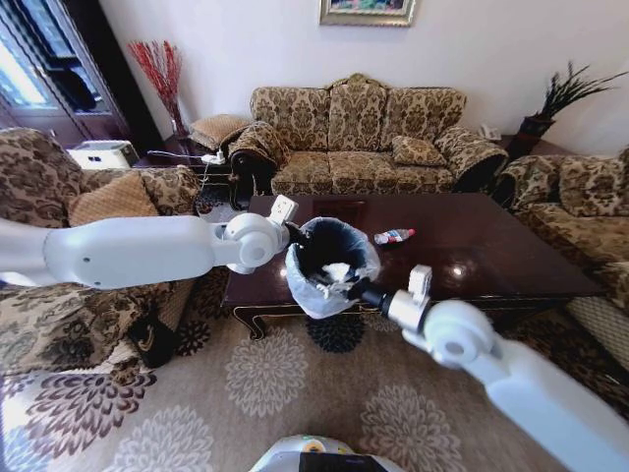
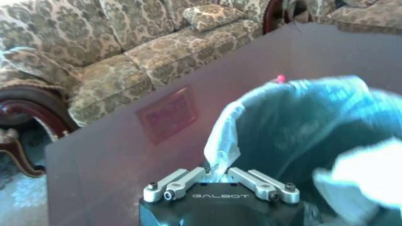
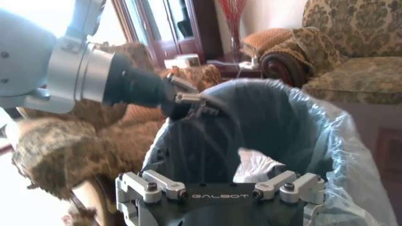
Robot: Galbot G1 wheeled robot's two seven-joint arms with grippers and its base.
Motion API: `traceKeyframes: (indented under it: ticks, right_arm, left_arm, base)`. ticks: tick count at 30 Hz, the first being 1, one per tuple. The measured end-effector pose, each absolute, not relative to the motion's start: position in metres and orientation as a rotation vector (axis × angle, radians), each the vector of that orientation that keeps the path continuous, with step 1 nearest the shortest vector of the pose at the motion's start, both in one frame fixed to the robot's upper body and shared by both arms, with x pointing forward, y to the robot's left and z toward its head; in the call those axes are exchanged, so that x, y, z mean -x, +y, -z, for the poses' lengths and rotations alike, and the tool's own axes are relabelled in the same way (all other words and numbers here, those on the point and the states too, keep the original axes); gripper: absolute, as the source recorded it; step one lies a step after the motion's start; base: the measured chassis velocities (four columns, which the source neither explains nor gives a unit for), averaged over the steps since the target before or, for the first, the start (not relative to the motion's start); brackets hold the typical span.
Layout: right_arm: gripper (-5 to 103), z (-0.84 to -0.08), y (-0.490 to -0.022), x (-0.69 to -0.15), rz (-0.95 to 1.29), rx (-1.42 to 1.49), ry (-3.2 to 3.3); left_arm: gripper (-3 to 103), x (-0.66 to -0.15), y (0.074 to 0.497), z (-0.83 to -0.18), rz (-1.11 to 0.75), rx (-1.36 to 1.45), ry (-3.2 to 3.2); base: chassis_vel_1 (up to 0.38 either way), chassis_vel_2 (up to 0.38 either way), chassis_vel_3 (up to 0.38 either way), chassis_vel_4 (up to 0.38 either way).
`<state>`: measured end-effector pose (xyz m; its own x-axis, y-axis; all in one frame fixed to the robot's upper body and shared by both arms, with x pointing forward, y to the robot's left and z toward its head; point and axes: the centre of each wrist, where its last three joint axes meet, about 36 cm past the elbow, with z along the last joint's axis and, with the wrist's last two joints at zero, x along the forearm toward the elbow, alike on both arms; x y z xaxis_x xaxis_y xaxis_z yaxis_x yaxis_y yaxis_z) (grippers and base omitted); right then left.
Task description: Move to the front of the table and place the trash on the table into the trash bin.
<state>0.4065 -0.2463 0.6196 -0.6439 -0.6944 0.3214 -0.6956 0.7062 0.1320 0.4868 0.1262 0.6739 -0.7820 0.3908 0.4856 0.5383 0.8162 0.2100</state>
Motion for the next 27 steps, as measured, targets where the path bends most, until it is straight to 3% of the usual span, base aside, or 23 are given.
traceKeyframes:
  ticks: [4,11,23,27]
  right_arm:
    - [100,-0.647,-0.268,-0.404,-0.192,-0.994,-2.594]
    - [100,-0.692,-0.275,-0.405,-0.304,-0.977,-2.639]
    - [100,-0.687,-0.27,-0.4,-0.257,-1.052,-2.903]
    - [100,-0.685,-0.298,-0.423,-0.203,-0.872,-3.148]
  left_arm:
    - [0,-0.488,0.109,-0.666,0.45,0.77,-2.56]
    - [0,-0.479,0.107,-0.661,0.425,0.807,-2.552]
    - [0,-0.472,0.119,-0.663,0.417,0.775,-2.561]
    - [0,-0.473,0.141,-0.658,0.425,0.694,-2.557]
  base:
    - [0.0,0.0,0.0,0.0]
    - [0.0,0.0,0.0,0.0]
    - [0.0,0.0,0.0,0.0]
    - [0.0,0.0,0.0,0.0]
